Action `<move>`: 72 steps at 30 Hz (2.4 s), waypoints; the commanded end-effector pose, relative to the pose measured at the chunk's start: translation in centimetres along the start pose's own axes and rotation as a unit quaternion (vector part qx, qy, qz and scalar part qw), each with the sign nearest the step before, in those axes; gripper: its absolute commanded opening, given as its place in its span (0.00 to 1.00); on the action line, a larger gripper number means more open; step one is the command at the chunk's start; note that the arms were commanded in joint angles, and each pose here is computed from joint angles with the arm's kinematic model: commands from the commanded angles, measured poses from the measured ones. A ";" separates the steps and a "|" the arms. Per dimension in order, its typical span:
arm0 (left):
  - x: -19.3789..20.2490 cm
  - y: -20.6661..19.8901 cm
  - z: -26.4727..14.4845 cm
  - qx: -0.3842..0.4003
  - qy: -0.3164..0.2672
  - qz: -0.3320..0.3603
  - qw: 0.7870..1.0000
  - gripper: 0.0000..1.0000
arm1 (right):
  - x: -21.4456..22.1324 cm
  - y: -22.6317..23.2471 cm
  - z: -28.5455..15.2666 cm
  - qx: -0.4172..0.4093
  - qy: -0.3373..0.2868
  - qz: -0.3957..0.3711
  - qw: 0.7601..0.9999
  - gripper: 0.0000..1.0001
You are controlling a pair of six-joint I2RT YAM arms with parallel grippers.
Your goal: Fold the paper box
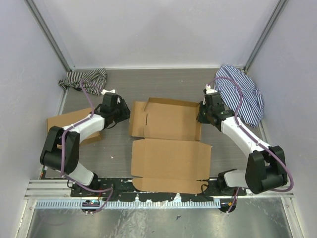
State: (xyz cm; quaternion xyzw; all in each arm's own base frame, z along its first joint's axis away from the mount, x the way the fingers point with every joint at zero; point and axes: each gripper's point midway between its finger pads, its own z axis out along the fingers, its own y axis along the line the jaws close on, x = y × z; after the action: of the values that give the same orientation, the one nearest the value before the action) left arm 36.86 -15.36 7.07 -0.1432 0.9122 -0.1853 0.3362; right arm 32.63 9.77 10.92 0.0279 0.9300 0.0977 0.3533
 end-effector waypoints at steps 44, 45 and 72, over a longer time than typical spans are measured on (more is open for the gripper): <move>5.9 -7.9 -1.6 0.022 0.058 0.195 0.979 0.47 | 0.8 3.6 3.8 -0.009 0.043 -0.022 0.999 0.01; 5.8 -7.7 -1.6 0.016 0.057 0.200 0.978 0.46 | 0.7 3.7 3.8 -0.010 0.042 -0.022 0.999 0.01; 7.7 -6.1 -0.2 -0.057 0.101 0.264 0.957 0.00 | 1.0 4.3 4.2 -0.021 0.047 -0.006 0.999 0.01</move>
State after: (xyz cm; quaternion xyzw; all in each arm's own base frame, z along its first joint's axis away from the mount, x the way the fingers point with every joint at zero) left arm 31.81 -23.43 4.80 0.0716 0.9567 -0.0836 0.2693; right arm 32.57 12.75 5.66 -0.0006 0.9595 0.0724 0.2722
